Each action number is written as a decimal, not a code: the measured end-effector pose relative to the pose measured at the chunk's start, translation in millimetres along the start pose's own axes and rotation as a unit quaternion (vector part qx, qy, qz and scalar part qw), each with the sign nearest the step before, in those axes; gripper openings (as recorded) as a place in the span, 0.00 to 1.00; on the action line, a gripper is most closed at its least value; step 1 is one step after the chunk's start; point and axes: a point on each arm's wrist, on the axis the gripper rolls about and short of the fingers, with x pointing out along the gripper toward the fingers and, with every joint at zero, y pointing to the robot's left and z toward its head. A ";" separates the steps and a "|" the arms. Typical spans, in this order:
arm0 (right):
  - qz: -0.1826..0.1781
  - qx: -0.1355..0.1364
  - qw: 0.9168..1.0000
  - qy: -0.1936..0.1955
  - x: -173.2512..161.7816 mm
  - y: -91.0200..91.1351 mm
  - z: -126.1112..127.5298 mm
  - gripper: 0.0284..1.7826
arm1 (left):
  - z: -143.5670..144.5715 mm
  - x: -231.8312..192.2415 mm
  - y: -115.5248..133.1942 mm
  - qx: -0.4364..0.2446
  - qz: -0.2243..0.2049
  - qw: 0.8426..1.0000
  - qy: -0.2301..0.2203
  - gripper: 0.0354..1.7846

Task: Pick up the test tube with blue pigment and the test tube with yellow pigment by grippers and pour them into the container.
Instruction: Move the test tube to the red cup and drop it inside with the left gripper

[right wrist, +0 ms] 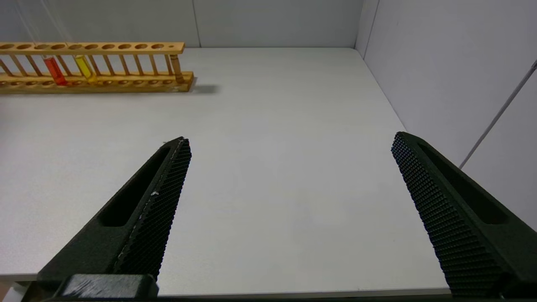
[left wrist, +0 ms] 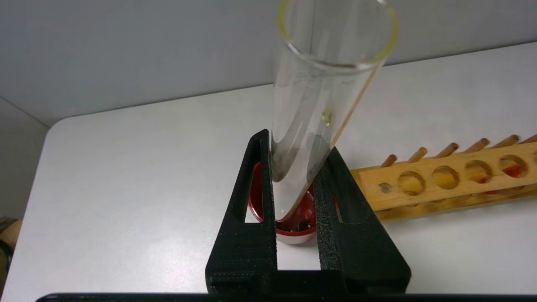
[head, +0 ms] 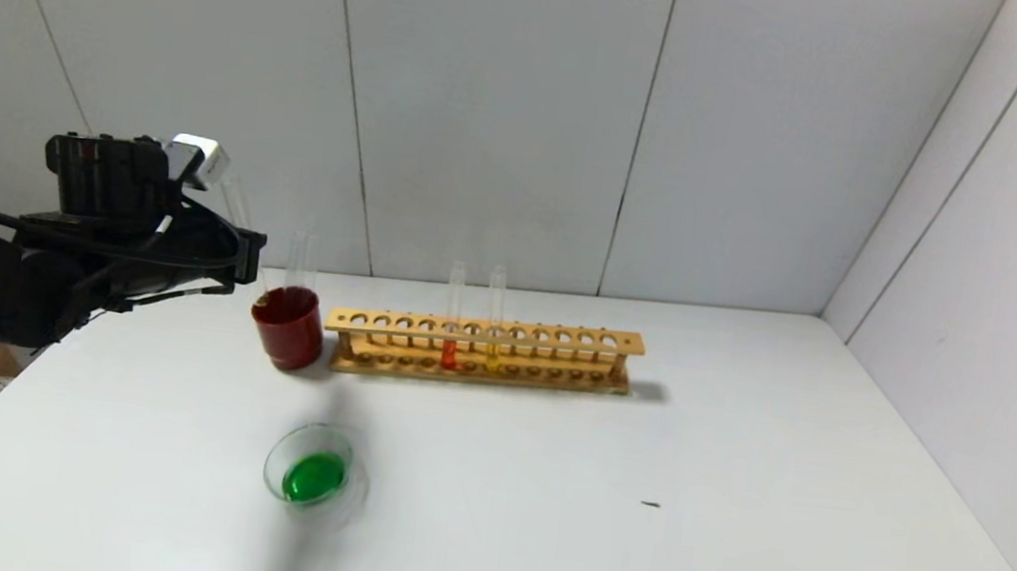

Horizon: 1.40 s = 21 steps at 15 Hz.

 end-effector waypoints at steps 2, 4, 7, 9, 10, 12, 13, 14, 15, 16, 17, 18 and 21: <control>0.000 0.000 1.000 0.000 0.0 0.0 0.0 0.98 | -8.3 12.6 0.6 -0.007 -0.001 1.000 0.012 0.16; 0.000 0.000 1.000 0.000 0.0 0.0 0.0 0.98 | -13.0 21.0 1.7 -0.008 -0.001 1.000 0.015 0.16; 0.000 0.000 1.000 0.000 0.0 0.0 0.0 0.98 | -20.3 31.6 3.0 -0.008 0.000 1.000 0.018 0.16; 0.000 0.000 1.000 0.000 0.0 0.0 0.0 0.98 | -27.6 37.8 3.1 -0.009 0.000 1.000 0.025 0.16; 0.000 0.000 1.000 0.000 0.0 0.0 0.0 0.98 | -30.2 40.6 3.2 -0.009 0.000 1.000 0.025 0.16; 0.000 0.000 1.000 0.000 0.0 0.0 0.0 0.98 | -36.7 46.0 3.2 -0.009 0.000 1.000 0.029 0.16; 0.000 0.000 1.000 0.000 0.0 0.0 0.0 0.98 | -39.4 48.5 3.2 -0.010 0.000 0.999 0.032 0.16; 0.000 0.000 1.000 0.000 0.0 0.0 0.0 0.98 | -42.0 50.5 3.2 -0.010 -0.001 0.999 0.035 0.16; 0.000 0.000 1.000 0.000 0.0 0.0 0.0 0.98 | -44.4 51.9 3.2 -0.010 -0.001 0.999 0.038 0.16; 0.000 0.000 1.000 0.000 0.0 0.0 0.0 0.98 | -46.3 53.2 3.1 -0.010 -0.001 0.999 0.041 0.17; 0.000 0.000 1.000 0.000 0.0 0.0 0.0 0.98 | -47.2 54.0 3.1 -0.010 -0.001 0.999 0.042 0.18; 0.000 0.000 1.000 0.000 0.0 0.0 0.0 0.98 | -47.7 54.4 3.2 -0.010 -0.001 0.999 0.043 0.21; 0.000 0.000 1.000 0.000 0.0 0.0 0.0 0.98 | -48.0 54.7 3.3 -0.008 0.001 0.999 0.043 0.40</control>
